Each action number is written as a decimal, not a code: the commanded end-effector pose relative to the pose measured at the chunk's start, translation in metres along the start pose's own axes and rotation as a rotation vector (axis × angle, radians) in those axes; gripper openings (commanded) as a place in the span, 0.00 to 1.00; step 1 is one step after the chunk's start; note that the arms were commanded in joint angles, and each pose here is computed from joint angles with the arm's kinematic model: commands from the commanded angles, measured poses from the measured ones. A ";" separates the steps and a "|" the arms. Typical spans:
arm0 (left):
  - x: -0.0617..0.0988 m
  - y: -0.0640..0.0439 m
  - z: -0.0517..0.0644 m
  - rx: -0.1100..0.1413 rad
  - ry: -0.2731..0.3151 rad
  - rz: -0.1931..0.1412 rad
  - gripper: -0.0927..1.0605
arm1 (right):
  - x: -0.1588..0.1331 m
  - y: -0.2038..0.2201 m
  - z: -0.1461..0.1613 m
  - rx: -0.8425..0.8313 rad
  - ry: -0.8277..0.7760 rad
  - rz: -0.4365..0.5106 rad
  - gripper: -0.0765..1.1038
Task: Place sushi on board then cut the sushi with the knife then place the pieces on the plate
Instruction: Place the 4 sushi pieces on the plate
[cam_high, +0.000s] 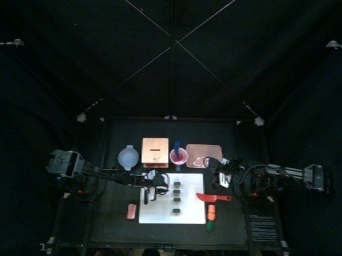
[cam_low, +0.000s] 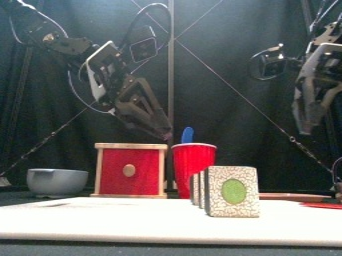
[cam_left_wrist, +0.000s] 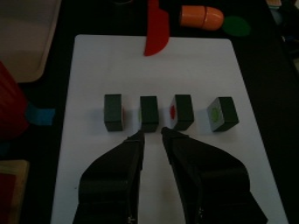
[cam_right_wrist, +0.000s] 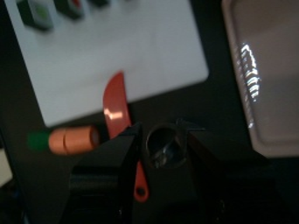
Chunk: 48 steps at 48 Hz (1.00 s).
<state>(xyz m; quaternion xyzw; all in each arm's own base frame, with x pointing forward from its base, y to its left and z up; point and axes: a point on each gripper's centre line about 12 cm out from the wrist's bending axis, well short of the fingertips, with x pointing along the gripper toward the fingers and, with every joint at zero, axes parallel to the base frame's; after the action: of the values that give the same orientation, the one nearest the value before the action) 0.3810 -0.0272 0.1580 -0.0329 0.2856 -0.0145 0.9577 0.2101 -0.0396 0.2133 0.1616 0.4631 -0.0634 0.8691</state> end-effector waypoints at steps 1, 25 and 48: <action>-0.007 0.002 0.009 -0.010 -0.045 0.004 0.65 | 0.000 0.000 0.023 -0.013 -0.137 -0.016 0.71; -0.022 0.012 -0.008 -0.069 -0.028 0.032 0.65 | 0.056 0.040 0.055 -0.167 -0.252 0.025 0.87; -0.021 0.013 -0.014 -0.067 -0.010 0.037 0.65 | 0.118 0.049 0.079 -0.207 -0.216 0.002 0.87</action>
<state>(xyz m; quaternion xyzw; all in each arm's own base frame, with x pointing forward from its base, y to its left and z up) 0.3535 -0.0154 0.1491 -0.0586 0.2948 0.0110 0.9537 0.3402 -0.0160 0.1554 0.0684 0.3925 -0.0335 0.9166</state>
